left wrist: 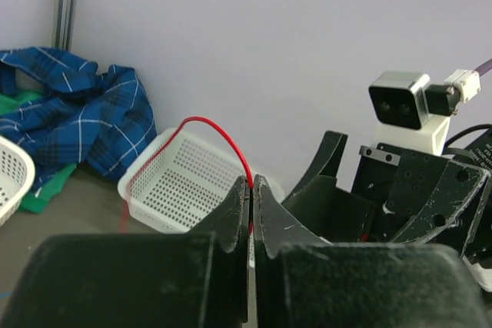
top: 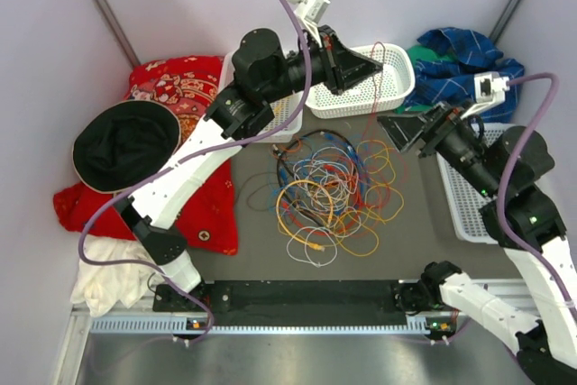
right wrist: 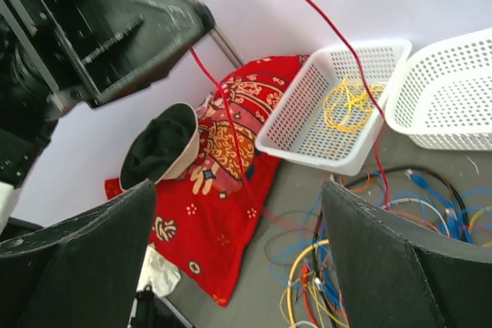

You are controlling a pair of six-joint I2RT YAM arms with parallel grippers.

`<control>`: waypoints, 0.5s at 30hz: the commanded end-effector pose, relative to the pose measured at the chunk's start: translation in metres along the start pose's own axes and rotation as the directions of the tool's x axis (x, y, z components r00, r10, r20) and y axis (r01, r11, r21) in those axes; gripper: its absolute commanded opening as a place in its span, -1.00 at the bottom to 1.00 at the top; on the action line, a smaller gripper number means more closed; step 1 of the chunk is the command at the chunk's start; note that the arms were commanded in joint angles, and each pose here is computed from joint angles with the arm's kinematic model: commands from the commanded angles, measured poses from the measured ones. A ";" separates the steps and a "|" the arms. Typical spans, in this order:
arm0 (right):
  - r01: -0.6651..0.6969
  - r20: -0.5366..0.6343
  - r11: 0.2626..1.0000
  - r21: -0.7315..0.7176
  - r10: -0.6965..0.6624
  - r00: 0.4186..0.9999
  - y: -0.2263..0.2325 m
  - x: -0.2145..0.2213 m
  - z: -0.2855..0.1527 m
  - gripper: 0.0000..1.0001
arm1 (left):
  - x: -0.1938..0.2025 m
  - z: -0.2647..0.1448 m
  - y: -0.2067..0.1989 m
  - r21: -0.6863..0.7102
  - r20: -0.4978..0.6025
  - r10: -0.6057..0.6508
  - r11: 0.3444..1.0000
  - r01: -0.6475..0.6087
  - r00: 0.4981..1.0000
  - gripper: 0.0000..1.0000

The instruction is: Untangle the cables

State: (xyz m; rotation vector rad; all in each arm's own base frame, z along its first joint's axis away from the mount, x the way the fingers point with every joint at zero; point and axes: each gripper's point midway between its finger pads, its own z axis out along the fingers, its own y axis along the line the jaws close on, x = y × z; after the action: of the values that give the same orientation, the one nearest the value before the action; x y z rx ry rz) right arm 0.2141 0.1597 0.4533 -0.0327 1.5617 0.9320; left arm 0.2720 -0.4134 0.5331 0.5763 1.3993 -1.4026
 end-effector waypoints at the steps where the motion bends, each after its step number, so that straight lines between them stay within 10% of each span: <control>1: 0.015 0.055 0.996 -0.084 -0.010 0.998 0.016 -0.018 0.022 0.70 | -0.001 -0.006 -0.010 0.024 -0.004 -0.039 0.999 0.039 0.999 -1.00; 15: 0.010 0.063 1.000 -0.030 -0.008 0.998 -0.008 -0.007 0.060 -0.31 | 0.037 -0.011 -0.005 0.046 -0.080 -0.138 0.989 0.142 0.987 -1.00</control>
State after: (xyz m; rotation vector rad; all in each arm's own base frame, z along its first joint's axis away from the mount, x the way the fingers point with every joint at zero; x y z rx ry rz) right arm 0.2599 0.1871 0.4376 -0.0436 1.5781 0.9495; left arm 0.2722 -0.4290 0.4693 0.5609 1.6007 -1.4877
